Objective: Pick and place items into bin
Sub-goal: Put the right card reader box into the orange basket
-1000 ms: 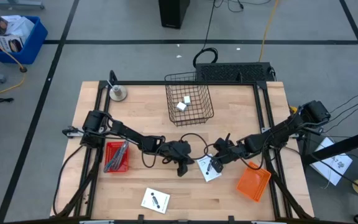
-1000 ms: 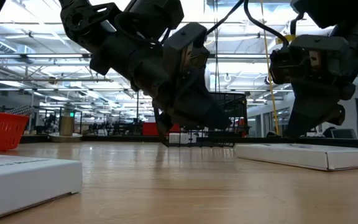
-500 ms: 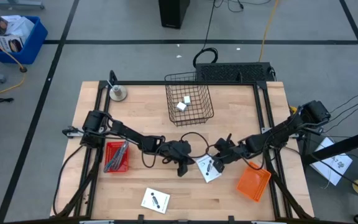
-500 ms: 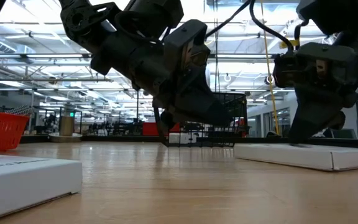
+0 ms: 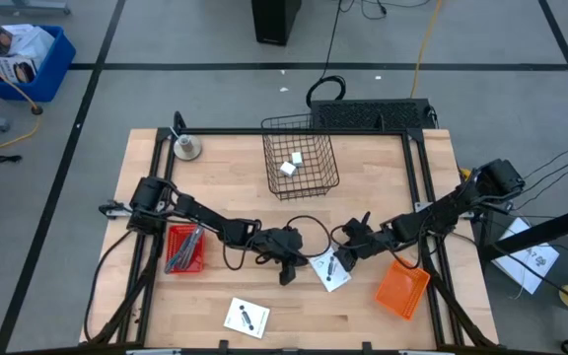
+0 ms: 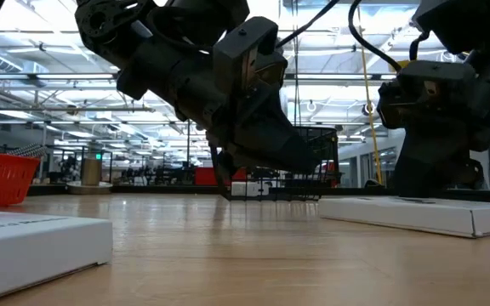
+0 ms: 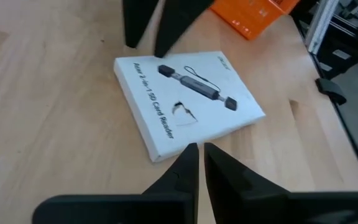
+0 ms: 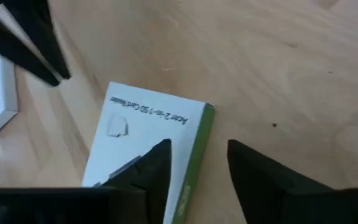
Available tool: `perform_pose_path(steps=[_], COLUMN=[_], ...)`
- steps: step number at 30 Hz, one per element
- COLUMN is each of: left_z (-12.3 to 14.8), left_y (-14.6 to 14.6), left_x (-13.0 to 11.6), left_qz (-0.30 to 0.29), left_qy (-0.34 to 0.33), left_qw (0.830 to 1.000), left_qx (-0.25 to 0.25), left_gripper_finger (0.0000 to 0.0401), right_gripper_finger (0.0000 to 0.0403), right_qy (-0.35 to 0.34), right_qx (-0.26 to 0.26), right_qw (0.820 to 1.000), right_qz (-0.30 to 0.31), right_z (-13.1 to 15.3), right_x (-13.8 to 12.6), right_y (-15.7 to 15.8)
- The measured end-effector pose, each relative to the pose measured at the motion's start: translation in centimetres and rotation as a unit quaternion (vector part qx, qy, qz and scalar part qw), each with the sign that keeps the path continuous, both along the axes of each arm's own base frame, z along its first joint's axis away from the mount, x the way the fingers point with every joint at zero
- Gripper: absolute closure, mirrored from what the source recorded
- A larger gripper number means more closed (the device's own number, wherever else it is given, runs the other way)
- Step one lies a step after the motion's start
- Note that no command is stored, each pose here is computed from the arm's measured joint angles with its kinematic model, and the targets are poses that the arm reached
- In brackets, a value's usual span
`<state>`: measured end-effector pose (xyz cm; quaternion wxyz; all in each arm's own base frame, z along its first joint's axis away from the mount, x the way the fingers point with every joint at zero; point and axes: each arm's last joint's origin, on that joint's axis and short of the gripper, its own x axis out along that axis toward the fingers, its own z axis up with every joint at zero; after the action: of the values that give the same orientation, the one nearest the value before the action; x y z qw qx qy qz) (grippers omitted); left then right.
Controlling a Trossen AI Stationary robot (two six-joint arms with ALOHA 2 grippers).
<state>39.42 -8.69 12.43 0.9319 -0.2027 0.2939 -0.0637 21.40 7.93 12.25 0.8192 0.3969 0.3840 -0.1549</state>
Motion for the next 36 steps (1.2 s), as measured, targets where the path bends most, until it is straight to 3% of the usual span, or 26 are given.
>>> perform_pose_path(steps=[7, 18, 23, 29, 36], left_z=[0.0, 0.0, 0.0, 0.0, 0.0], left_y=[0.0, 0.2, 0.2, 0.2, 0.2], left_x=[0.0, 0.1, 0.1, 0.0, 0.0], left_qz=[0.003, 0.026, 0.026, 0.025, 0.025], left_qy=[-0.001, -0.004, -0.004, -0.006, -0.006], left_qw=[1.0, 0.999, 0.999, 0.999, 0.999], left_qx=[0.004, 0.018, 0.019, 0.026, 0.026], left_gripper_finger=[0.0397, 0.0372, 0.0388, 0.0393, 0.0364], right_gripper_finger=[0.0217, 0.0226, 0.0273, 0.0383, 0.0401], right_qy=[0.002, 0.033, 0.051, 0.072, 0.055], right_qx=[0.028, 0.008, -0.001, 0.003, 0.006], right_qw=[0.999, 0.999, 0.998, 0.996, 0.997], right_qz=[0.031, 0.039, 0.044, 0.053, 0.051], right_z=[0.1, -2.1, -2.8, -3.1, -2.9], right_x=[-0.1, 0.4, 0.3, 0.0, 0.2], right_y=[0.7, 1.1, 1.0, 1.0, 1.0])
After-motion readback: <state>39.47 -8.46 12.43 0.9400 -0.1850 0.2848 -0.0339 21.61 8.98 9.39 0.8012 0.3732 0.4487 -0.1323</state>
